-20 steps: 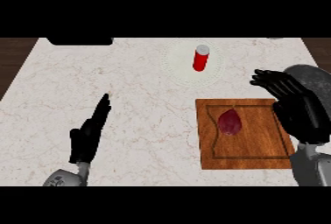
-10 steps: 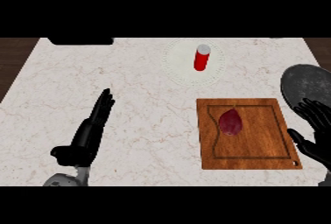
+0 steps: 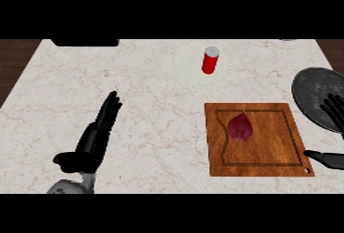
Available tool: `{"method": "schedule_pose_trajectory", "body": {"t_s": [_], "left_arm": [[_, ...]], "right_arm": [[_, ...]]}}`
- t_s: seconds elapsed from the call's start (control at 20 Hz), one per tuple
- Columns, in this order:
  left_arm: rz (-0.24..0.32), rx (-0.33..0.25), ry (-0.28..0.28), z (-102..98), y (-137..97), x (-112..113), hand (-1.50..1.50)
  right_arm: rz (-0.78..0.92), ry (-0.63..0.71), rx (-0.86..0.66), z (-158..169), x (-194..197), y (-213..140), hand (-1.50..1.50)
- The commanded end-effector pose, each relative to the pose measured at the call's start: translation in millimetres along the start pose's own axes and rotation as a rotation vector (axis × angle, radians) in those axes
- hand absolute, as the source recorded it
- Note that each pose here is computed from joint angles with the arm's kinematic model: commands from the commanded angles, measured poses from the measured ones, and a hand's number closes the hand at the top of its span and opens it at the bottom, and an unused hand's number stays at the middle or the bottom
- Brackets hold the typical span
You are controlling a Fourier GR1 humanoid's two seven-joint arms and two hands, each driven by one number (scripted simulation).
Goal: Pick the pear from the cutting board and place it in the pan
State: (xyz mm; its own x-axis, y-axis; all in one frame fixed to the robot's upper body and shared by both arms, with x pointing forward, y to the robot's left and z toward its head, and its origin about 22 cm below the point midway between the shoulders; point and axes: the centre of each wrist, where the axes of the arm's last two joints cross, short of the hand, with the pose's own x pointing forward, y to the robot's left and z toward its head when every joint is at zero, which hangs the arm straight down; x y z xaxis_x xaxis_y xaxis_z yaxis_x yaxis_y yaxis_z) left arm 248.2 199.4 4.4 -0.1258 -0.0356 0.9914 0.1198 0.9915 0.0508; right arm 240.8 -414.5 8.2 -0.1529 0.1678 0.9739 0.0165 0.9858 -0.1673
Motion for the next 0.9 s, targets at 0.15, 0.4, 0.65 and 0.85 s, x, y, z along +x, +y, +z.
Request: {"method": "schedule_pose_trajectory", "body": {"t_s": [0.15,0.4,0.65,0.85], "left_arm": [[0.001,0.01,-0.009,-11.8,-13.5,14.6,0.0],[0.005,-0.036,0.002,4.2,-1.3,3.8,0.0],[-0.01,-0.011,-0.014,0.0,16.4,1.9,0.0],[0.018,0.005,0.001,-3.4,-9.9,9.7,0.0]], "right_arm": [[0.2,0.108,0.207,-42.6,17.7,31.2,-1.5],[0.404,0.227,0.376,-79.6,36.0,39.6,-1.5],[0.535,0.247,0.481,-96.0,36.2,89.9,-1.5],[0.569,0.309,0.532,-96.9,25.6,109.4,-1.5]]}}
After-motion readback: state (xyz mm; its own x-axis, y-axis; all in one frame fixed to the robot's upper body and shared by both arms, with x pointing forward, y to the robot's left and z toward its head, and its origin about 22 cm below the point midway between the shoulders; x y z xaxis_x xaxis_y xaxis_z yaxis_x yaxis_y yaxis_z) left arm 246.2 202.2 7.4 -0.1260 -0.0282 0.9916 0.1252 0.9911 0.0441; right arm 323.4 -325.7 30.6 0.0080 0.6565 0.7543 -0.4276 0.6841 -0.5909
